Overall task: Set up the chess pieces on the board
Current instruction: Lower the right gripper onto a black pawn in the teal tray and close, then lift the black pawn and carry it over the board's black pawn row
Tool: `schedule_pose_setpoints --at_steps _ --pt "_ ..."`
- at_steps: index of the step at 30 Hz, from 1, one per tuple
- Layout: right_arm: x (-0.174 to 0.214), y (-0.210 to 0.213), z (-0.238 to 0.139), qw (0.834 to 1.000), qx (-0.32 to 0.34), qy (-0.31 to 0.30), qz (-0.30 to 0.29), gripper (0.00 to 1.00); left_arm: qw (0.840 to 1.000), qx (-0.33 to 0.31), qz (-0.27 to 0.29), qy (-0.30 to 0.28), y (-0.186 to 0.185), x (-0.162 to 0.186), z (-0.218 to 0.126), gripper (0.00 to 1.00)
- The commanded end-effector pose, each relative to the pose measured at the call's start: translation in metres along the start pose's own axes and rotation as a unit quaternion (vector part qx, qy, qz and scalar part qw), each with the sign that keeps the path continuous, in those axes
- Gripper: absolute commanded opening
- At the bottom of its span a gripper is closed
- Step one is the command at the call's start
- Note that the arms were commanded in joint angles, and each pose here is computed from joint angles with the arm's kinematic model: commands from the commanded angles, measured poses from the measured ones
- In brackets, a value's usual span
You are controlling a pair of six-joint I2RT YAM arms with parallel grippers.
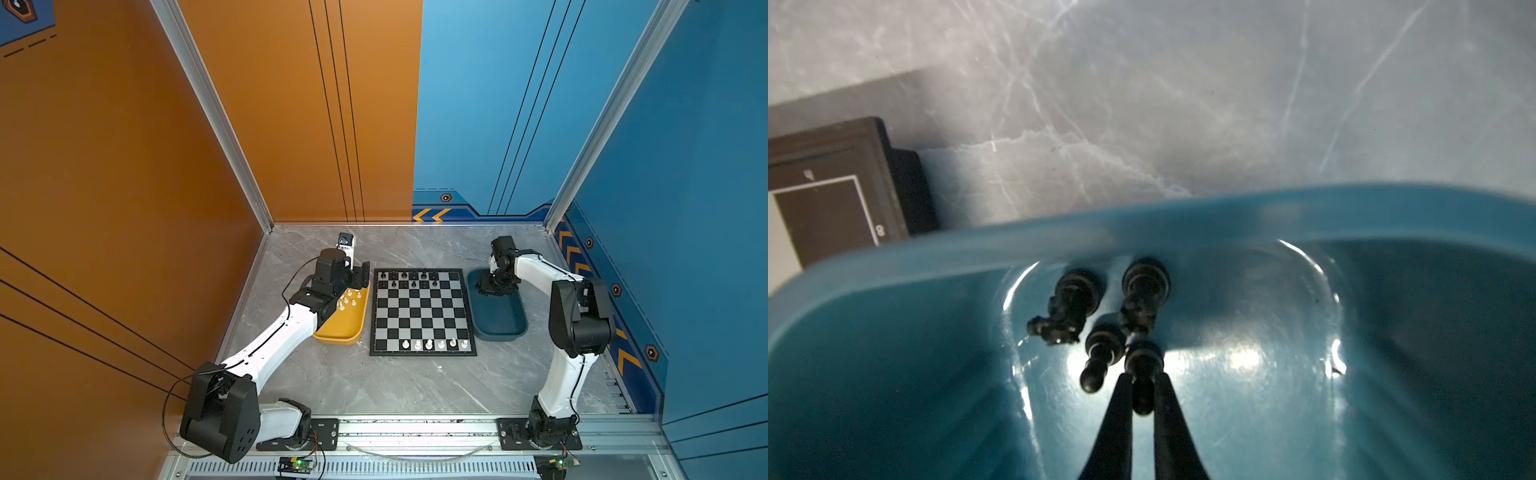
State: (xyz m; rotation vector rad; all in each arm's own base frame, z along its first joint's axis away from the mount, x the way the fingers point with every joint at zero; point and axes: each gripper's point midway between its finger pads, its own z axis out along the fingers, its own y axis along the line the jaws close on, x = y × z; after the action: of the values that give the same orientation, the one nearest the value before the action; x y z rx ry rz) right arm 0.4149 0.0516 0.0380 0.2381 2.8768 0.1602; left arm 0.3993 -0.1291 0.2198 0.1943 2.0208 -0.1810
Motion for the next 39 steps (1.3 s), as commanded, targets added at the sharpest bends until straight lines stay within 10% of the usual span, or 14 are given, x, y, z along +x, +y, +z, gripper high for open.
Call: schedule_pose_setpoints --at_steps 1,24,39 --pt "-0.001 -0.001 0.000 1.000 0.002 0.008 0.009 0.05 1.000 -0.002 0.005 -0.004 -0.002 -0.008 0.000 0.82" --pt "-0.008 0.064 -0.114 0.988 0.062 -0.066 -0.128 0.00 1.000 -0.002 0.010 -0.013 -0.001 -0.004 -0.012 0.82" --pt "-0.010 0.137 -0.050 0.984 0.027 -0.013 -0.178 0.00 1.000 -0.007 0.013 -0.015 0.001 -0.001 -0.014 0.83"
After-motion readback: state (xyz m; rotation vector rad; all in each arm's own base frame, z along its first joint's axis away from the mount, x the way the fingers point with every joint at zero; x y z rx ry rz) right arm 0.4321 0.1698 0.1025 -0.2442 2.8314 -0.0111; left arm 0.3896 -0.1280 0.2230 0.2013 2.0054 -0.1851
